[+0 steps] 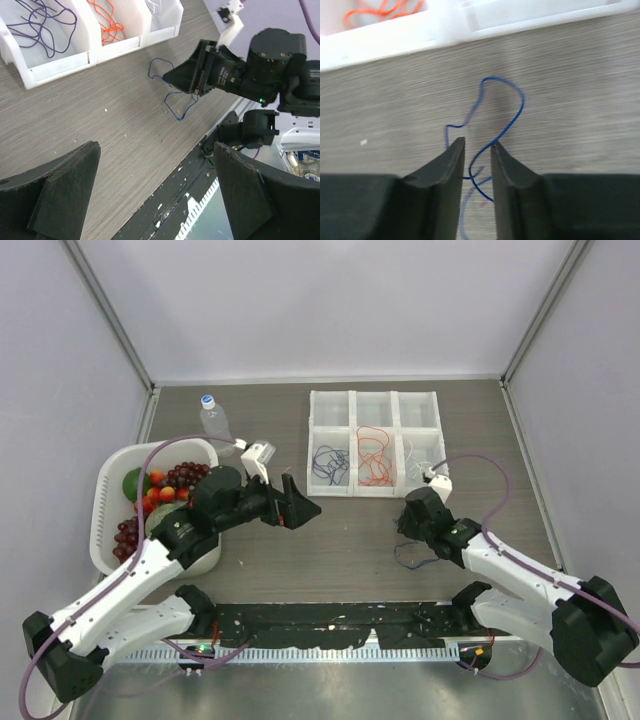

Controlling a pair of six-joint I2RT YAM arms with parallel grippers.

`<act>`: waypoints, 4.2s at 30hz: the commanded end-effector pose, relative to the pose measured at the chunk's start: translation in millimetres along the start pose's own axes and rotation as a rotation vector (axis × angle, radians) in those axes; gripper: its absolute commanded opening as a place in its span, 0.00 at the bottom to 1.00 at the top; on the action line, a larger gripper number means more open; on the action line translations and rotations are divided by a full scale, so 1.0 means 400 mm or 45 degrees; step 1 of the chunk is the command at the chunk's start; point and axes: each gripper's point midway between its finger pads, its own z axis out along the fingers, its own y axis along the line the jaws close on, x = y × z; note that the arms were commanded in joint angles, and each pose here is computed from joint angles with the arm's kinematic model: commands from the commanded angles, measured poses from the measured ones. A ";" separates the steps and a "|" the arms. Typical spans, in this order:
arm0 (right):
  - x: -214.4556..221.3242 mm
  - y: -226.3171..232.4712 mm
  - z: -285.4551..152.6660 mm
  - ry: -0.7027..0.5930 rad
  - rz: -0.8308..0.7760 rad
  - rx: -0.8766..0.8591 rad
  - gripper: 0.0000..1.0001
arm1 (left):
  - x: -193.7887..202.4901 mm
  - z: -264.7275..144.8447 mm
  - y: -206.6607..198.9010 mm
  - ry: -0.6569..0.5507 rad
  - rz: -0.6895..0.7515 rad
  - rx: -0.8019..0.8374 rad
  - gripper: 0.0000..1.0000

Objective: Untangle the cables

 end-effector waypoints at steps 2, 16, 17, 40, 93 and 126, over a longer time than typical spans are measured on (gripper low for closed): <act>0.023 0.232 -0.030 0.080 -0.155 -0.545 0.13 | 0.016 -0.050 0.022 0.002 0.050 -0.063 1.00; 0.185 0.532 -0.158 0.148 -0.429 -0.733 0.40 | 0.082 -0.031 0.069 0.043 -0.035 -0.099 1.00; 0.187 0.515 -0.165 0.147 -0.391 -0.737 0.43 | 0.098 -0.023 0.077 0.055 -0.053 -0.097 0.99; 0.202 0.454 -0.129 0.105 0.042 -0.998 0.84 | 0.214 -0.001 0.189 0.079 -0.251 -0.252 1.00; -0.234 0.506 -0.212 -0.497 -0.080 -0.564 0.01 | 0.049 -0.159 0.109 -0.317 0.017 -0.128 1.00; -0.629 0.427 0.532 -0.157 0.320 -0.209 0.07 | 0.105 -0.140 0.082 -0.262 0.159 -0.030 1.00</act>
